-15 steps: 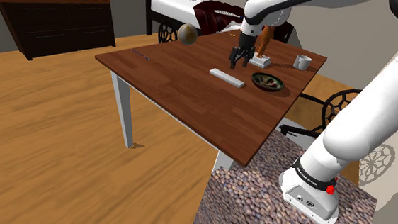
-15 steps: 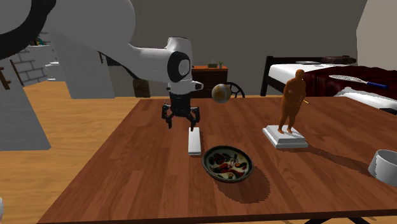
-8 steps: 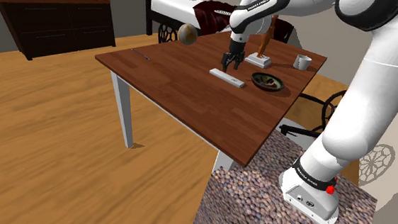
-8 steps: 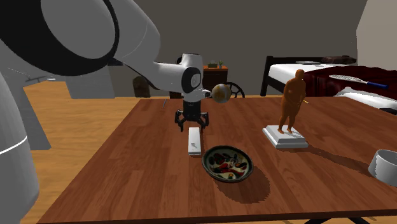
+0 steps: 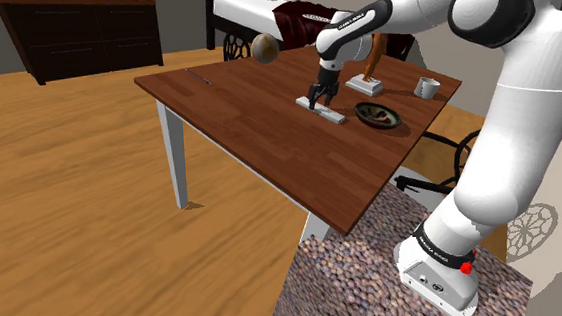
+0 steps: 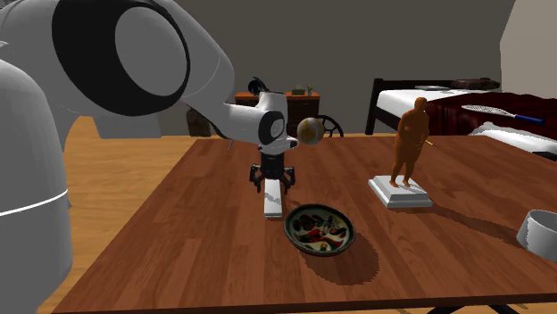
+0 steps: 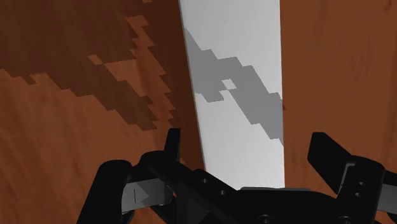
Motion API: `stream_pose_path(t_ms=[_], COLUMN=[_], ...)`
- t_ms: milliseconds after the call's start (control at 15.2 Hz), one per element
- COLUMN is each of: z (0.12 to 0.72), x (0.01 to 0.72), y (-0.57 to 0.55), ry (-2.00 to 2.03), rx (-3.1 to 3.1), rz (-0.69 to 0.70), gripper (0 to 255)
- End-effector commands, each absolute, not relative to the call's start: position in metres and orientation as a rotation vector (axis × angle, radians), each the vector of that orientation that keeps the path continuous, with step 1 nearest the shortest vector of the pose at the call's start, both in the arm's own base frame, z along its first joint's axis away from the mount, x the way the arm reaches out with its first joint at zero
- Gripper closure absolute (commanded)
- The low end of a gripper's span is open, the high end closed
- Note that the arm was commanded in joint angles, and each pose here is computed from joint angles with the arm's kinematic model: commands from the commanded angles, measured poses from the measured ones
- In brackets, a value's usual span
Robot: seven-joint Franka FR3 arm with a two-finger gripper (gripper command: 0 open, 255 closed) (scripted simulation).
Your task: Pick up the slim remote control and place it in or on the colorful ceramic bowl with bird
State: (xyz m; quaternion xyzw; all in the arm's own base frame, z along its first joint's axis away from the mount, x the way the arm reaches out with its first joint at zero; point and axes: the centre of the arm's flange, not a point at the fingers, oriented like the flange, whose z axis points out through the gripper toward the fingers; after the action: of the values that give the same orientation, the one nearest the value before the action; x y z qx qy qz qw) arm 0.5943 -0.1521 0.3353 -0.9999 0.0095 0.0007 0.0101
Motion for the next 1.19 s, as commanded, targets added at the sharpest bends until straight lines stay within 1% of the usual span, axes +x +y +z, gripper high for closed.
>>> stream_pose_path(t_ms=[0,462,528,1122], z=[0.3259,0.3260,0.3260,0.3259], x=[0.5939,0.5939,0.5939,0.5939], y=[-0.1539,-0.1538,-0.1538,-0.1539], ry=[0.030,0.030,0.030,0.030], rx=[-3.121,-3.121,-3.121,-3.121], rz=[0.002,0.002,0.002,0.002], gripper=[0,0,255,255])
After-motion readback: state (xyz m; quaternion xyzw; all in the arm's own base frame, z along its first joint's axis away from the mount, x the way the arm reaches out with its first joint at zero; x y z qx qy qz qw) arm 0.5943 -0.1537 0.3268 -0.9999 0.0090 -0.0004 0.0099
